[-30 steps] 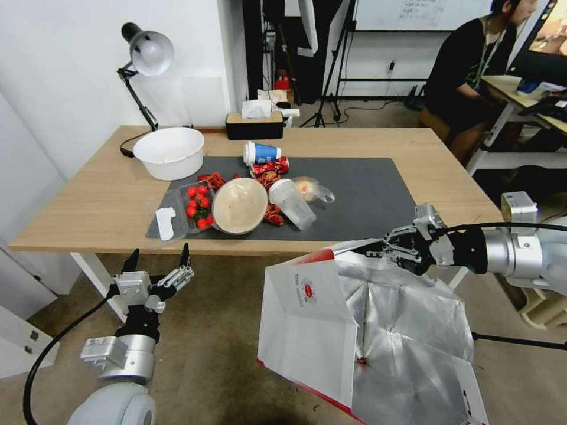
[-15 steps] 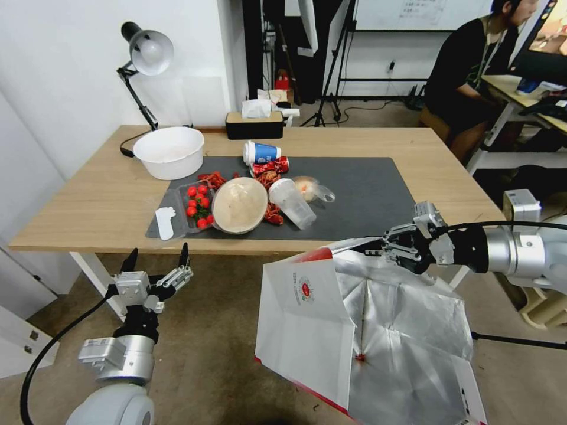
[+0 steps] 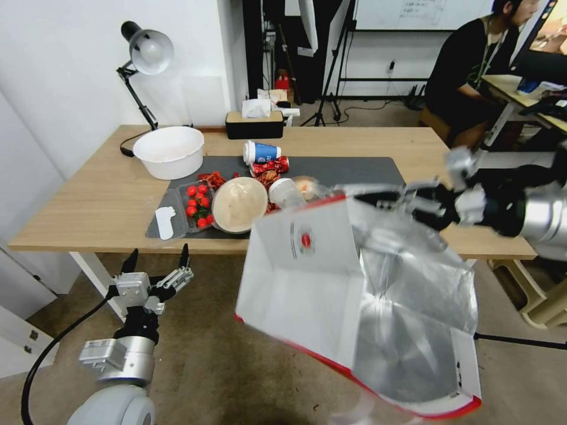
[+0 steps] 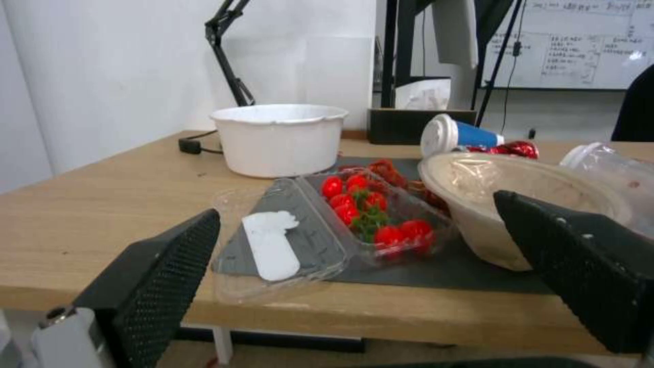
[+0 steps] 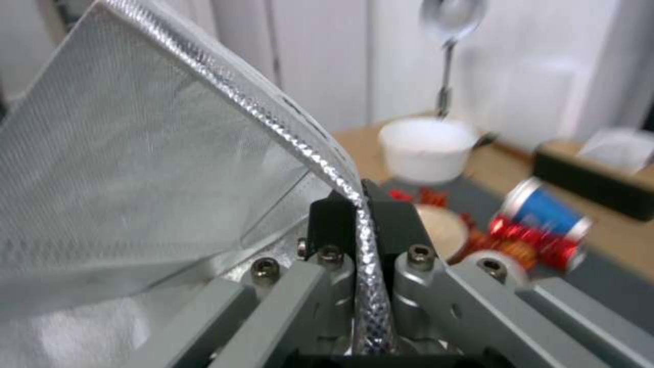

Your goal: Pick up the food delivery bag from the floor and place it on the table.

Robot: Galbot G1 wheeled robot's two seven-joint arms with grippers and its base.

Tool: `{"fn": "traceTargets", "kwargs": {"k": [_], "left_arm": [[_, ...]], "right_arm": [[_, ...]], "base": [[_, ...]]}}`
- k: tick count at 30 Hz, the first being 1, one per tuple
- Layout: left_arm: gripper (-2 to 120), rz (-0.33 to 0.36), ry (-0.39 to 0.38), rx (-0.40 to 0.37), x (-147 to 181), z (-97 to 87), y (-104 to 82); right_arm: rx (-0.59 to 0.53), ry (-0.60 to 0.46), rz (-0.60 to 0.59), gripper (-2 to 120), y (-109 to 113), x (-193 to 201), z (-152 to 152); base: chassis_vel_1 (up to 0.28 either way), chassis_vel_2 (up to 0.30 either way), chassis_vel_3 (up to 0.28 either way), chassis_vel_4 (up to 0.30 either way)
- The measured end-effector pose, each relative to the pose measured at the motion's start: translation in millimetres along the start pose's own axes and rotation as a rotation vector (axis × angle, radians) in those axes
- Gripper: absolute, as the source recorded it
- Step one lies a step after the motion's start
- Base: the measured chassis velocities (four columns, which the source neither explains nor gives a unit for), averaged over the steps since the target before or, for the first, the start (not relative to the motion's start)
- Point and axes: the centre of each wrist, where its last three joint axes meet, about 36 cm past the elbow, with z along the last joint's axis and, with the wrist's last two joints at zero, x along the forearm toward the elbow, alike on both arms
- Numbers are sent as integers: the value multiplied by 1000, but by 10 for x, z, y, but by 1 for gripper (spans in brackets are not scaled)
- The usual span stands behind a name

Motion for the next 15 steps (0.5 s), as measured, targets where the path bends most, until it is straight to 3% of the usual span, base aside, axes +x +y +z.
{"fn": "traceTargets", "kwargs": {"k": [6,11,14,15], "left_arm": [[100,1,6,1,-1,25,-15],[100,1,6,0,3,36,-19],[100,1,4,0,9,44,-33],[100,1,4,0,9,44,-33]], "right_arm": [[14,-126,59,0,78,145,-403],[36,-255,177,0,76,305,-740],[27,-358,391,0,22,546,-1005],[27,-358,391,0,22,546,-1005]], "base": [[0,0,0,0],[0,0,0,0],[0,0,0,0],[0,0,0,0]]}}
